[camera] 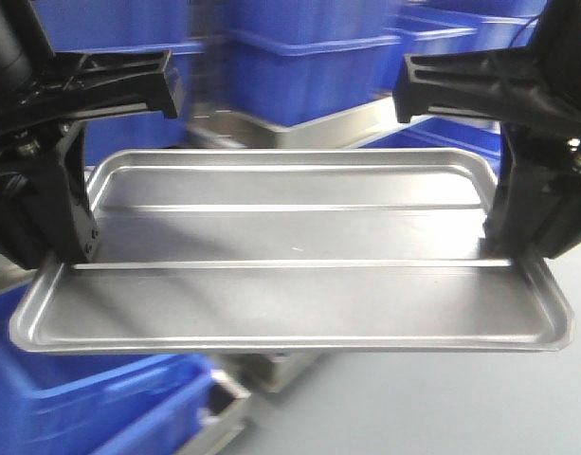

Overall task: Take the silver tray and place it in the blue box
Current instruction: 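Hold the tray level in both grippers while the base drives away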

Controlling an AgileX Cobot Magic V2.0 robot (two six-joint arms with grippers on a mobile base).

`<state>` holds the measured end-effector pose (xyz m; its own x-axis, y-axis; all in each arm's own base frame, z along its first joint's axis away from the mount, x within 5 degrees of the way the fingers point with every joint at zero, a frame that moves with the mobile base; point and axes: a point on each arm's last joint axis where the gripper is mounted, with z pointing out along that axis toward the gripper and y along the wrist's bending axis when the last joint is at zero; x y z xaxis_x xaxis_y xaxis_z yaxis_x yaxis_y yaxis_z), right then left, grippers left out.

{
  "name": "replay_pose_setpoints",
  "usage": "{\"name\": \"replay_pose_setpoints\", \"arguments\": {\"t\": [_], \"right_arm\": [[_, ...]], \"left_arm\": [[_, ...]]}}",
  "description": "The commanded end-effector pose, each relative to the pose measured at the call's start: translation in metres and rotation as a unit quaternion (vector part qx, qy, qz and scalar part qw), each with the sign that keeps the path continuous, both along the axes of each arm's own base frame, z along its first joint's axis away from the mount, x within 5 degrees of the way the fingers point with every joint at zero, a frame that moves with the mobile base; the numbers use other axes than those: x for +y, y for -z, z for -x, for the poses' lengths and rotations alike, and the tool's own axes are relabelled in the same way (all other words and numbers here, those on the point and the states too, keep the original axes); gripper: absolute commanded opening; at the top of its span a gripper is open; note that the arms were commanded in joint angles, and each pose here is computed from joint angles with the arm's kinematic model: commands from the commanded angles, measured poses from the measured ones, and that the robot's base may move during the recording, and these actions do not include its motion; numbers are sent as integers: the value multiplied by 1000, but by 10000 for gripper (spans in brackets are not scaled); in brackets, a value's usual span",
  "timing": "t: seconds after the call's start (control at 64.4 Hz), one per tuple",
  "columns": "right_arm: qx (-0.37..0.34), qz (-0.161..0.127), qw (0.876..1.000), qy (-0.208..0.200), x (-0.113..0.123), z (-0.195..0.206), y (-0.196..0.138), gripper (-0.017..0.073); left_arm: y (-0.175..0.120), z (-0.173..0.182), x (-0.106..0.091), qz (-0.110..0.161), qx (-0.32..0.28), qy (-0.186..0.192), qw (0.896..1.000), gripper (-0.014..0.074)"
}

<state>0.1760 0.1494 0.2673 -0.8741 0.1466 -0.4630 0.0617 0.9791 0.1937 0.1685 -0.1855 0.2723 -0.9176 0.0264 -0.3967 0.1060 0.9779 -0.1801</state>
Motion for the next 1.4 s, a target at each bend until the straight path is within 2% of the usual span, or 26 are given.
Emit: {"name": "replay_pose_setpoints", "arguments": {"t": [0.0,1.382], "right_arm": [[-36,-4,999,-7,-3,-2,-14,52],[-36,-4,999,-7,-3,-2,-14,52]], "left_arm": [[-15,1,0,20,-26,3,999,-6],[-15,1,0,20,-26,3,999,-6]]}}
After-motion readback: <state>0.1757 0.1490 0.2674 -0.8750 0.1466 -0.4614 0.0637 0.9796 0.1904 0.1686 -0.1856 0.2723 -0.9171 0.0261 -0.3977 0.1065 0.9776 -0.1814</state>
